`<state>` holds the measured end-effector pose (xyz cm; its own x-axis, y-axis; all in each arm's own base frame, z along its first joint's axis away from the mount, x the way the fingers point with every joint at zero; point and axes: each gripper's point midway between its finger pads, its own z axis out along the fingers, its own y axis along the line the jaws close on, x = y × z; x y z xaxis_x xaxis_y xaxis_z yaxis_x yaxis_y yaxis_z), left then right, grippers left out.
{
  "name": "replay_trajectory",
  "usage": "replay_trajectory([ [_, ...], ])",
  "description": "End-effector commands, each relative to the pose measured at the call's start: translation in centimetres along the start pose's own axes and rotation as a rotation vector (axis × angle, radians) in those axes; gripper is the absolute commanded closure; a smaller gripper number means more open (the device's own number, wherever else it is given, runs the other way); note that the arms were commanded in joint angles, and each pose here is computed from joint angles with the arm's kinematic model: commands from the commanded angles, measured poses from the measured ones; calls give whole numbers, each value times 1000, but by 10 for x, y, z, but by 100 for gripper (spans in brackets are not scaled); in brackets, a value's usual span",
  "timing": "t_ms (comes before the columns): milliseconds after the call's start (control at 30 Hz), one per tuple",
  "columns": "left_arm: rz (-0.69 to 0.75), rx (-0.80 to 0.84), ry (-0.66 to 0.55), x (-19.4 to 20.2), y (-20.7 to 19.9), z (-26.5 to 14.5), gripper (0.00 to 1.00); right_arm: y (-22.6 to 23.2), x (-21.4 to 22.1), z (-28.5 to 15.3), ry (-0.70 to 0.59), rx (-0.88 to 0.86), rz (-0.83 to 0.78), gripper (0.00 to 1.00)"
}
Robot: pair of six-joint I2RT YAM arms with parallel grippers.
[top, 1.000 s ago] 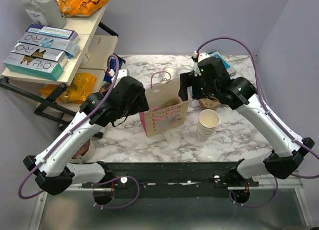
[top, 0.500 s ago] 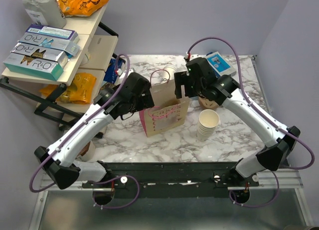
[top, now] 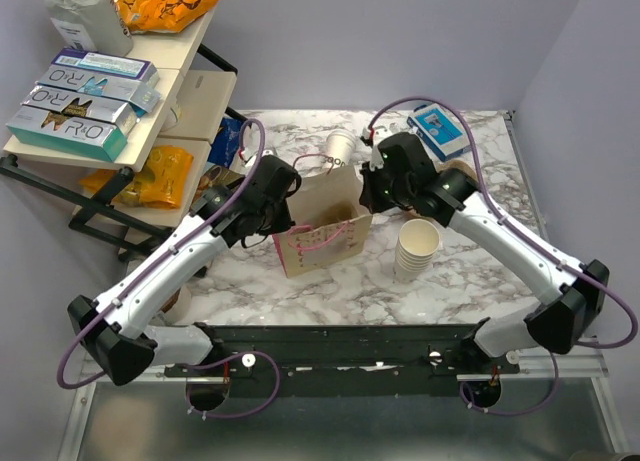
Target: Pack the takeout coffee
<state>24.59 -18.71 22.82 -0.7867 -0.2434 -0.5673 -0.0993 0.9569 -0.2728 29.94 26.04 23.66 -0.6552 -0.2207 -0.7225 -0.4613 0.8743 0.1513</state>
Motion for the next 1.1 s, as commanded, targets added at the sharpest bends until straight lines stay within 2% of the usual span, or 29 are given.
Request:
replay_trajectory([
  [0,26,125,-22,8,-13,-18,95,28,-17,-28,-169,-202,-103,99],
  [67,18,113,-66,8,-6,-27,97,31,-29,-46,-272,-232,-144,99],
  [133,21,135,-131,6,-6,-36,99,39,-18,-45,-301,-286,-215,99],
  [167,23,148,-154,4,-7,-39,99,47,-28,-52,-375,-318,-243,99],
  [233,30,180,-215,2,-12,-46,100,55,-18,-55,-416,-368,-296,99],
  [267,34,192,-230,2,-14,-49,100,62,-28,-60,-485,-391,-310,99],
  [367,51,203,-288,6,-12,-50,100,68,-27,-61,-552,-420,-320,99],
  [467,67,236,-307,13,-9,-48,100,53,-24,-52,-539,-337,-297,97],
  [533,67,252,-312,21,-5,-44,100,40,-18,-43,-516,-269,-260,91],
  [700,127,350,-284,42,-13,-41,100,18,15,-20,-427,-176,-163,89],
  [733,143,372,-280,46,-16,-43,100,18,18,-20,-419,-179,-141,81],
  [800,162,392,-282,49,-20,-43,100,18,25,-21,-400,-186,-131,74],
  [833,180,398,-275,53,-23,-43,100,17,26,-22,-395,-184,-119,65],
  [1000,251,402,-265,65,-34,-45,100,7,45,-28,-325,-151,-89,52],
  [1033,259,371,-279,65,-32,-43,100,8,43,-36,-338,-161,-86,44],
  [1067,268,378,-280,69,-36,-46,100,8,46,-40,-325,-164,-88,40],
])
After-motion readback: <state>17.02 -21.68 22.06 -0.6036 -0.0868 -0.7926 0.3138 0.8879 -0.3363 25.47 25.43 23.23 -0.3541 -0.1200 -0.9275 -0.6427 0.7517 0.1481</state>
